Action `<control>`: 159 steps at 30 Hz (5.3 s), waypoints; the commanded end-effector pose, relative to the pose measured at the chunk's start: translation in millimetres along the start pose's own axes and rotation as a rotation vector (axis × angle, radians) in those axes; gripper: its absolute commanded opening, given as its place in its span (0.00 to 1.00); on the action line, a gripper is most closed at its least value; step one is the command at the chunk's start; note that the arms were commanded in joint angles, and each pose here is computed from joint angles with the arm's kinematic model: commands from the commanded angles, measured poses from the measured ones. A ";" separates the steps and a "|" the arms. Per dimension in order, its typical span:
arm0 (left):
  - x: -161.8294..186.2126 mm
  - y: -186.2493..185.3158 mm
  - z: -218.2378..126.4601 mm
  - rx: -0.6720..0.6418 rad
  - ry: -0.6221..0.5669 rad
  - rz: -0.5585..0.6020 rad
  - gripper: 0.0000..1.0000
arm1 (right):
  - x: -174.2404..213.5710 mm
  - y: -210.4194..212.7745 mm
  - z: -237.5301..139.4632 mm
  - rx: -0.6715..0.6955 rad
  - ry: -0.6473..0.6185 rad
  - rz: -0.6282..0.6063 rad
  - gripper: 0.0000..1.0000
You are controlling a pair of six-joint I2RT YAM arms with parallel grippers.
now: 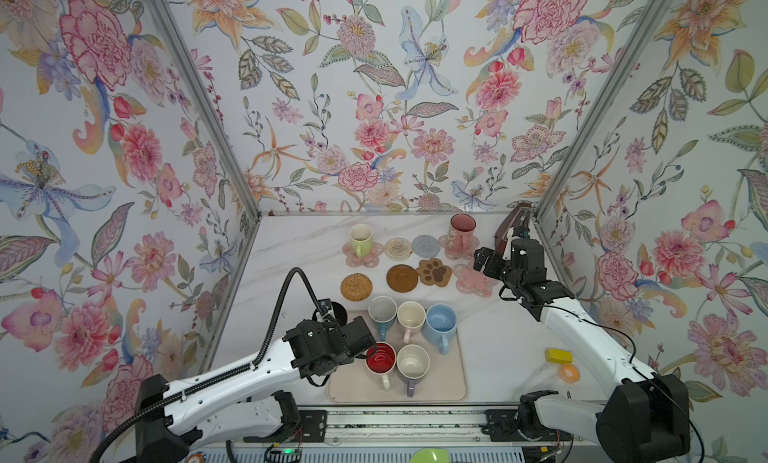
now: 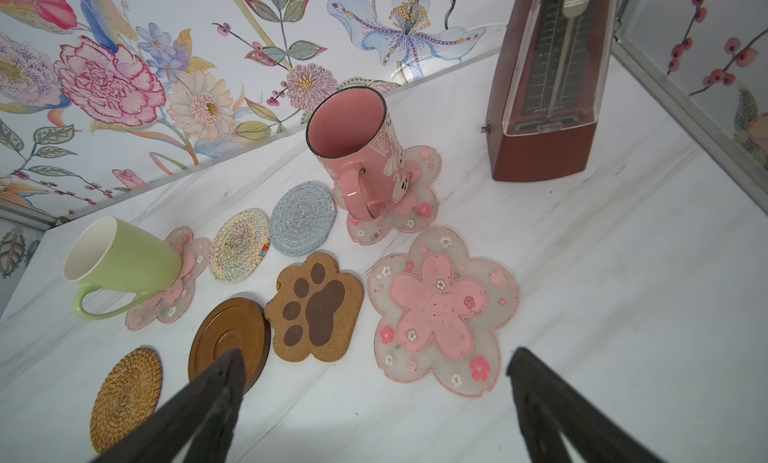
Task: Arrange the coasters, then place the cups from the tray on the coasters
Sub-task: 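Close the left gripper on the black mug rim and lift it, then carry the black mug with the left gripper over the woven round coaster, then lower the black mug onto the woven coaster and open the left gripper, then move the right gripper over the blue mug on the tray while the left gripper rises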
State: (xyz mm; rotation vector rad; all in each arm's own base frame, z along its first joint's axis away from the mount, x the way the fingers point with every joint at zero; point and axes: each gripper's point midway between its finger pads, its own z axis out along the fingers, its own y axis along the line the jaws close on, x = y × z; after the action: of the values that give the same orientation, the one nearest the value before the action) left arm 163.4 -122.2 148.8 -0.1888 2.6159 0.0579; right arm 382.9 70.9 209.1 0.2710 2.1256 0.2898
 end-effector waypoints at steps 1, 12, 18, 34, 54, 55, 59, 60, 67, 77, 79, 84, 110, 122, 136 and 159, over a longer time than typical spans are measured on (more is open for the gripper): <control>-49.6 -14.3 -6.8 0.033 -0.150 0.132 0.00 | 6.7 -4.2 -3.9 0.014 0.025 0.003 0.99; -122.7 -35.5 34.1 0.061 -0.204 0.263 0.00 | 5.0 -15.3 -30.5 0.064 0.025 -0.018 0.99; -144.2 -35.2 62.8 0.074 -0.217 0.273 0.00 | 11.6 -20.8 -40.3 0.079 0.033 -0.007 0.99; -138.3 -51.3 105.9 0.171 -0.161 0.278 0.00 | 18.5 -27.7 -45.8 0.102 0.043 0.008 0.99; -134.6 -49.0 135.3 0.146 -0.122 0.272 0.00 | 22.6 -31.2 -44.4 0.111 0.048 0.004 0.99; -134.4 -49.1 136.4 0.146 -0.120 0.271 0.00 | 22.5 -31.3 -44.3 0.112 0.048 0.004 0.99; -134.6 -50.2 139.0 0.147 -0.118 0.272 0.00 | 22.2 -31.4 -44.3 0.111 0.048 0.003 0.99; -134.5 -50.5 139.5 0.148 -0.118 0.273 0.00 | 22.5 -31.7 -44.1 0.112 0.048 0.003 0.99; -134.3 -50.2 141.6 0.146 -0.116 0.274 0.00 | 22.7 -32.5 -43.9 0.114 0.048 0.005 0.99; -130.3 -54.6 144.9 0.167 -0.097 0.278 0.00 | 25.2 -32.1 -42.5 0.109 0.056 0.008 0.99; -128.6 -54.0 146.0 0.164 -0.090 0.279 0.00 | 24.5 -32.2 -42.6 0.109 0.054 0.008 0.99; -125.6 -52.7 150.0 0.156 -0.075 0.278 0.00 | 24.7 -32.3 -43.4 0.110 0.052 0.007 0.99; -131.7 -45.6 140.1 0.125 -0.084 0.249 0.56 | 25.1 -31.1 -45.1 0.100 0.056 0.015 0.99; -170.4 -15.6 47.6 0.140 -0.341 0.109 0.99 | 36.7 -32.6 -51.8 0.109 0.105 0.005 0.99; -129.4 53.4 -9.7 0.214 -0.685 -0.129 0.99 | 73.4 -9.3 -67.3 0.138 0.247 -0.071 0.99; -133.5 49.4 1.6 0.219 -0.705 -0.158 0.99 | 210.3 48.4 -124.5 0.055 0.500 -0.135 0.89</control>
State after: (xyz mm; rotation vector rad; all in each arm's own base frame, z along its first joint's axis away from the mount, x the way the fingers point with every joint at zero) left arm 269.9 -61.7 218.0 -0.2111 1.8931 -0.1962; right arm 178.7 173.4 137.1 0.0326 2.5984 0.2789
